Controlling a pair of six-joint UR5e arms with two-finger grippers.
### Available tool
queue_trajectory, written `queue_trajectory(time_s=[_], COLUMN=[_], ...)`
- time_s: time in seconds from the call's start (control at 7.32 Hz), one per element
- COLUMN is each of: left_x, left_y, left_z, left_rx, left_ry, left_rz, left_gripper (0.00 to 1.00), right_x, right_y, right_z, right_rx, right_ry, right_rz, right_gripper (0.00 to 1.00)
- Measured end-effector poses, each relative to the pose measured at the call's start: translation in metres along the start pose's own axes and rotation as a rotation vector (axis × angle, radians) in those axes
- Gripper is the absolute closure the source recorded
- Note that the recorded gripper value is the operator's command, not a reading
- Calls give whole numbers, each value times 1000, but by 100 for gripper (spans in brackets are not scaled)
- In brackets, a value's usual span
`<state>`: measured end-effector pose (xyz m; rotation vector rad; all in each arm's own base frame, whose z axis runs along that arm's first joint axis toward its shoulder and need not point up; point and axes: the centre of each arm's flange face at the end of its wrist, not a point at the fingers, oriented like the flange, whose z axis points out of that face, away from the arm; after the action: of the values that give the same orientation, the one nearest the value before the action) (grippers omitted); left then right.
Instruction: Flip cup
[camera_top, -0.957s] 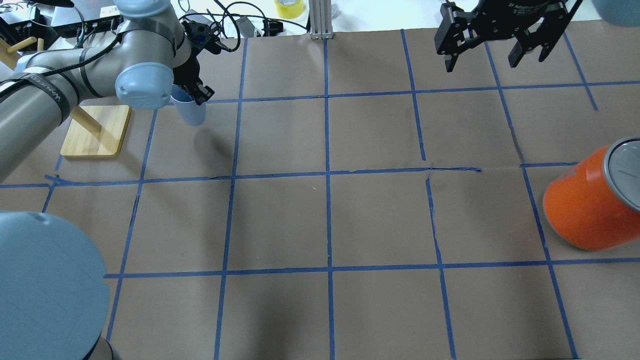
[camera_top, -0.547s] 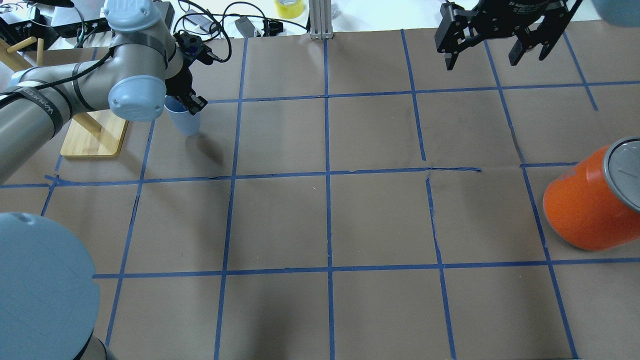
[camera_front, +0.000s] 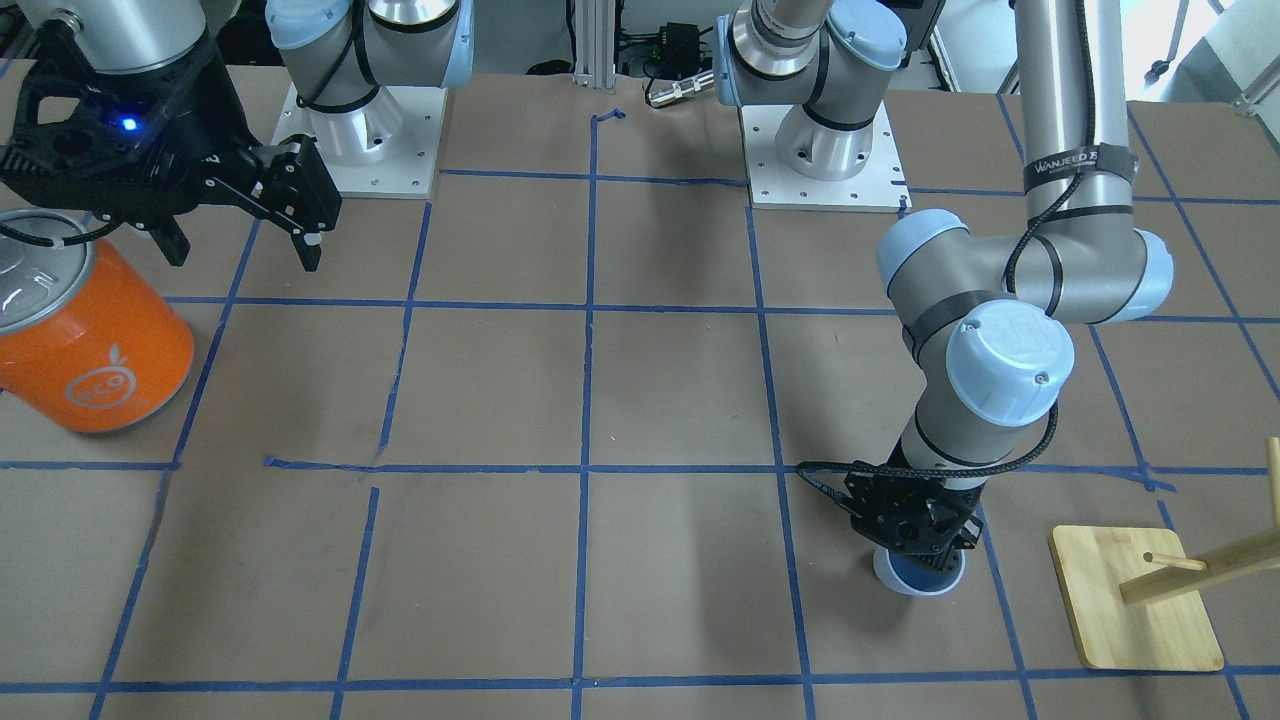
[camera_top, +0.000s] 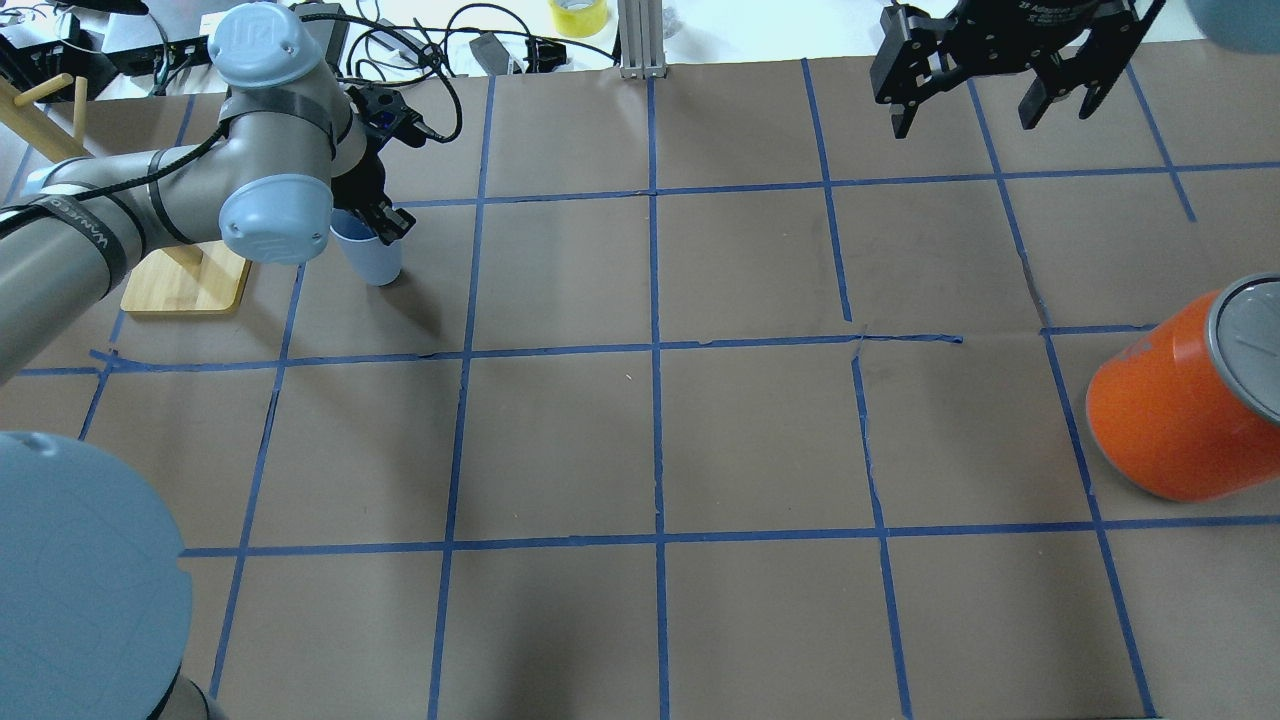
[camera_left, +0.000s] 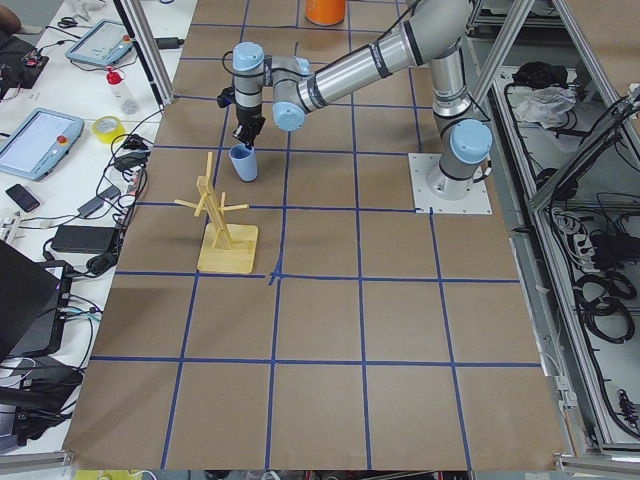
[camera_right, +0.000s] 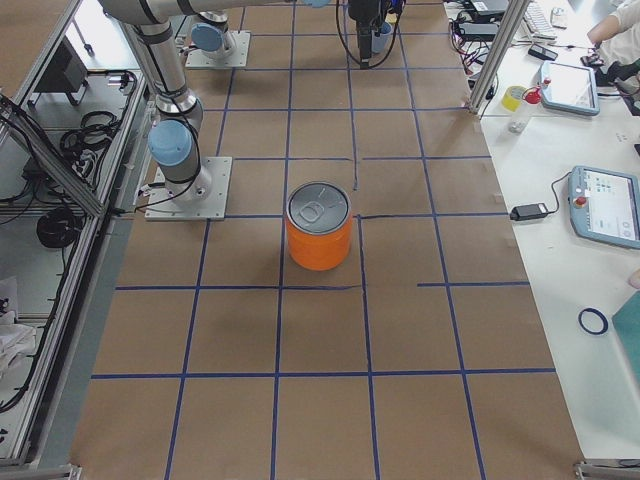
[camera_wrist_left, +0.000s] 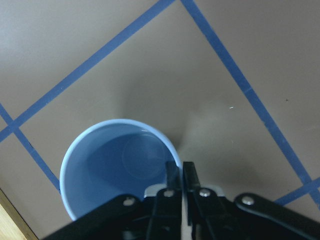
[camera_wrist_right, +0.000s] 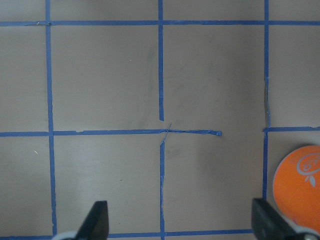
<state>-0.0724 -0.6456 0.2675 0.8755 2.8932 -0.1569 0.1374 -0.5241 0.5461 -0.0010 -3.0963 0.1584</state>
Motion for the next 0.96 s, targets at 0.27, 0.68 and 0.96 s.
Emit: queue_trajectory(time_s=[0.27, 0.68, 0.96], left_x=[-2, 20, 76], left_y=[-2, 10, 13], left_z=[-10, -95, -172], left_rx=[15, 27, 47], left_ry=[-9, -14, -11], left_rz=[-3, 2, -83], left_gripper=[0, 0, 0], right_x=[0, 0, 0], right_y=[0, 1, 1], right_z=[0, 0, 0], right_rx=[0, -2, -3], right_ry=[0, 0, 0], right_rz=[0, 0, 0], right_gripper=[0, 0, 0])
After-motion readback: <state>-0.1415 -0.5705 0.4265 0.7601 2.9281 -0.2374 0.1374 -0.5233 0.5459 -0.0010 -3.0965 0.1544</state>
